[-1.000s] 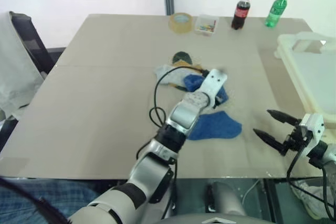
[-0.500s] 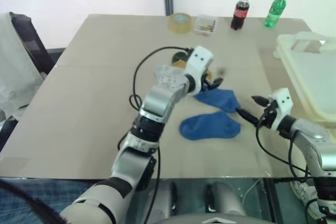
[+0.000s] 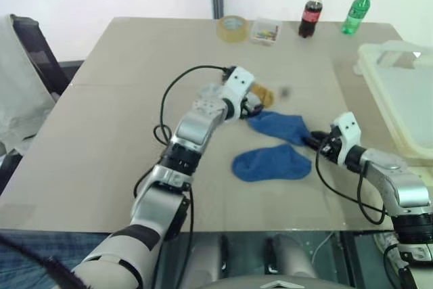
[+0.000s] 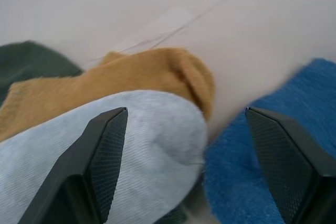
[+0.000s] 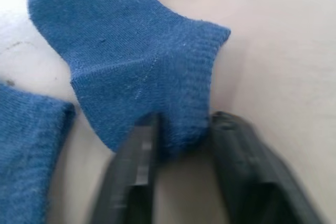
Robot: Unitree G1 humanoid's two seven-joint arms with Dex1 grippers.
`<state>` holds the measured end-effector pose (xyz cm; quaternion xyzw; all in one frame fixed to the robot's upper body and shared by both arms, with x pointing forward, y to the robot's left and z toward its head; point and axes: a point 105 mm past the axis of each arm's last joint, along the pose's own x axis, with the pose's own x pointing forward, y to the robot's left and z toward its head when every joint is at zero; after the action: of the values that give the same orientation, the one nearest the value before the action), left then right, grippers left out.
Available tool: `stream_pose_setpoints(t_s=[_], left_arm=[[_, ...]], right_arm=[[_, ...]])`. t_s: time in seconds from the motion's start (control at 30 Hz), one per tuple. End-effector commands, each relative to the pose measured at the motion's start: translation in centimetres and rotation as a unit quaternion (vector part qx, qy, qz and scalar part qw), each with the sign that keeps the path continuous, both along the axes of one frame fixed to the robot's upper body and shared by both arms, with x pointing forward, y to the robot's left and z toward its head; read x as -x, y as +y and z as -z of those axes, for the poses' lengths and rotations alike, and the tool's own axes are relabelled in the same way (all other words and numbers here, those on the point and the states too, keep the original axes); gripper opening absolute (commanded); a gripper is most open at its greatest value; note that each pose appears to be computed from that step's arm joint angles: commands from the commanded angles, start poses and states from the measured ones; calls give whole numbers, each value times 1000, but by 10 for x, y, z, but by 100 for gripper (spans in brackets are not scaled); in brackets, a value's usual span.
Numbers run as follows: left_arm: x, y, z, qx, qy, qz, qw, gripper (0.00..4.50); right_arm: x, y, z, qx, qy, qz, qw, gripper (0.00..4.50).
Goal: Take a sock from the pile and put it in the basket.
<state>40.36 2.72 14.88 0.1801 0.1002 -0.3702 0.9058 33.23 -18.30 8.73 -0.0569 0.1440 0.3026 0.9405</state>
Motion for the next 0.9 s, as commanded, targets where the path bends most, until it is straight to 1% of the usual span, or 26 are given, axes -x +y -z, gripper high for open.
stream_pose_setpoints(t_s=[0.03, 0.17, 0.27, 0.43, 0.53, 0.67, 0.8, 0.9], left_arm=[[14, -16, -20, -15, -50, 52, 997, 381], [22, -19, -13, -46, -50, 69, 995, 381], [28, -21, -6, -50, -39, 78, 995, 381], [30, -19, 7, -78, -28, 73, 994, 381], [30, -17, 15, -91, -19, 67, 993, 381], [32, -18, 22, -89, -8, 72, 993, 381], [32, -19, 39, -109, 1, 70, 992, 381], [33, -23, 44, -93, 18, 66, 993, 381]], right_arm=[[0, -4, -3, 17, -15, -2, 1000, 4], [0, -8, -3, 33, -20, -5, 999, 4], [3, -16, -6, 60, -30, -25, 997, 4], [4, -25, -12, 89, -49, -43, 994, 4], [4, -27, -14, 90, -53, -46, 993, 4], [3, -25, -16, 86, -60, -49, 993, 4], [4, -21, -17, 83, -62, -53, 993, 4], [5, -21, -17, 82, -63, -52, 993, 4]])
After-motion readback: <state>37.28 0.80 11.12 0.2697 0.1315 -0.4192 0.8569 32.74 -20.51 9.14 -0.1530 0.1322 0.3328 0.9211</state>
